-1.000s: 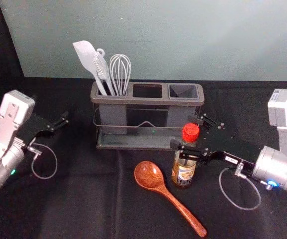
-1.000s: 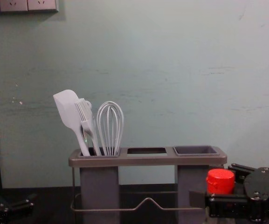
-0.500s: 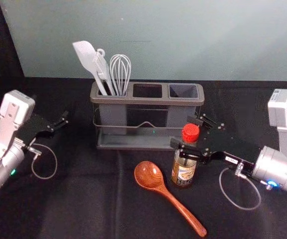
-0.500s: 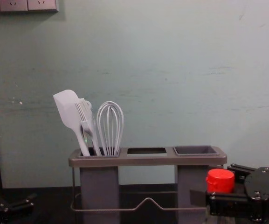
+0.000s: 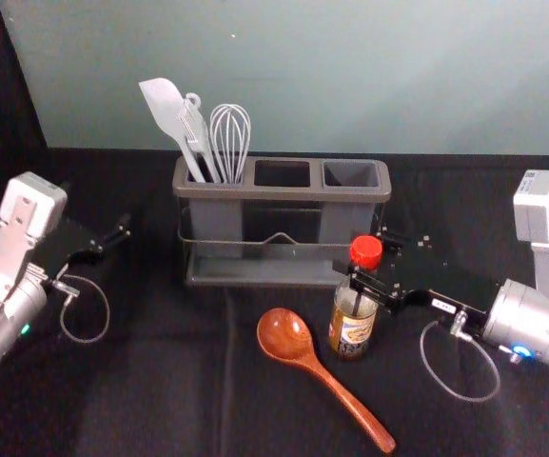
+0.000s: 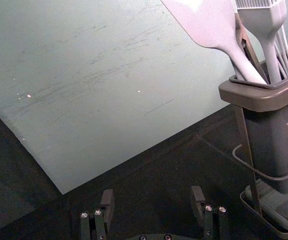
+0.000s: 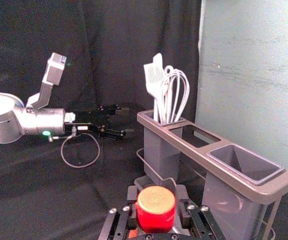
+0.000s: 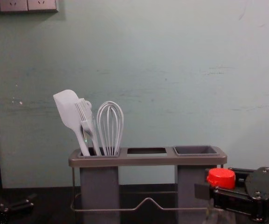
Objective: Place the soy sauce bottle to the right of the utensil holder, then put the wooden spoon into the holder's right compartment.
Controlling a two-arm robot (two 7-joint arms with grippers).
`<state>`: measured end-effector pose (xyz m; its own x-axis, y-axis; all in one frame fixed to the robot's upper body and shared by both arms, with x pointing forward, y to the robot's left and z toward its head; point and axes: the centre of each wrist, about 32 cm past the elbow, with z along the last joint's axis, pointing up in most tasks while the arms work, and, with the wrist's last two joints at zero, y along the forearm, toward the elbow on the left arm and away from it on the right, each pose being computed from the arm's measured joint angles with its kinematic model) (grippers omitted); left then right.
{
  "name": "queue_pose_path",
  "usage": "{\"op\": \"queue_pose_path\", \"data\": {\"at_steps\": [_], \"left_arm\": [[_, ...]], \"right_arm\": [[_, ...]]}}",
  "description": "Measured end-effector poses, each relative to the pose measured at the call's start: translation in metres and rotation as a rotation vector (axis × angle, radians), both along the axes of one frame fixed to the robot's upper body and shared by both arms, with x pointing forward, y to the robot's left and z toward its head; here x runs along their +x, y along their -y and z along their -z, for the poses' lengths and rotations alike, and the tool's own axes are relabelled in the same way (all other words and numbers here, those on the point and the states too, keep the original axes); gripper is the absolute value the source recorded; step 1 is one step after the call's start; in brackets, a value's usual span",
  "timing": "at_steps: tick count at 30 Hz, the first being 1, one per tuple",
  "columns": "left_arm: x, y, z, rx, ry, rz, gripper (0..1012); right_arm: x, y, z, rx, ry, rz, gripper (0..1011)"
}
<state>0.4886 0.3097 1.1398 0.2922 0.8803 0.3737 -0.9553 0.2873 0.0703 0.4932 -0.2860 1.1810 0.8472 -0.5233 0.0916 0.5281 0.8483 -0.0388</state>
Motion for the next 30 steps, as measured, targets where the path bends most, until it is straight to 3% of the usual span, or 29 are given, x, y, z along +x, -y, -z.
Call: {"op": "queue_pose_path", "data": {"at_steps": [1,5,14,25,30], "left_arm": [[0.0000,0.0000,0.0000,0.000,0.000,0.000,1005],[0.0000,0.0000,0.0000,0.000,0.000,0.000,1005],[0.0000,0.0000,0.0000,0.000,0.000,0.000,1005],[0.0000,0.0000,0.0000,0.000,0.000,0.000,1005],[0.0000,0.0000,0.0000,0.000,0.000,0.000,1005]], "right_arm": [[0.000,0.000,0.000,0.000,0.000,0.000,468],[0.000,0.000,0.000,0.000,-0.001,0.000,385],[0.000,0.000,0.000,0.001,-0.001,0.000,382],[-0.011,0.009,-0.017,0.014,0.039,0.018,382],[-0.023,0.023,-0.027,0.015,0.052,0.071,382]]}}
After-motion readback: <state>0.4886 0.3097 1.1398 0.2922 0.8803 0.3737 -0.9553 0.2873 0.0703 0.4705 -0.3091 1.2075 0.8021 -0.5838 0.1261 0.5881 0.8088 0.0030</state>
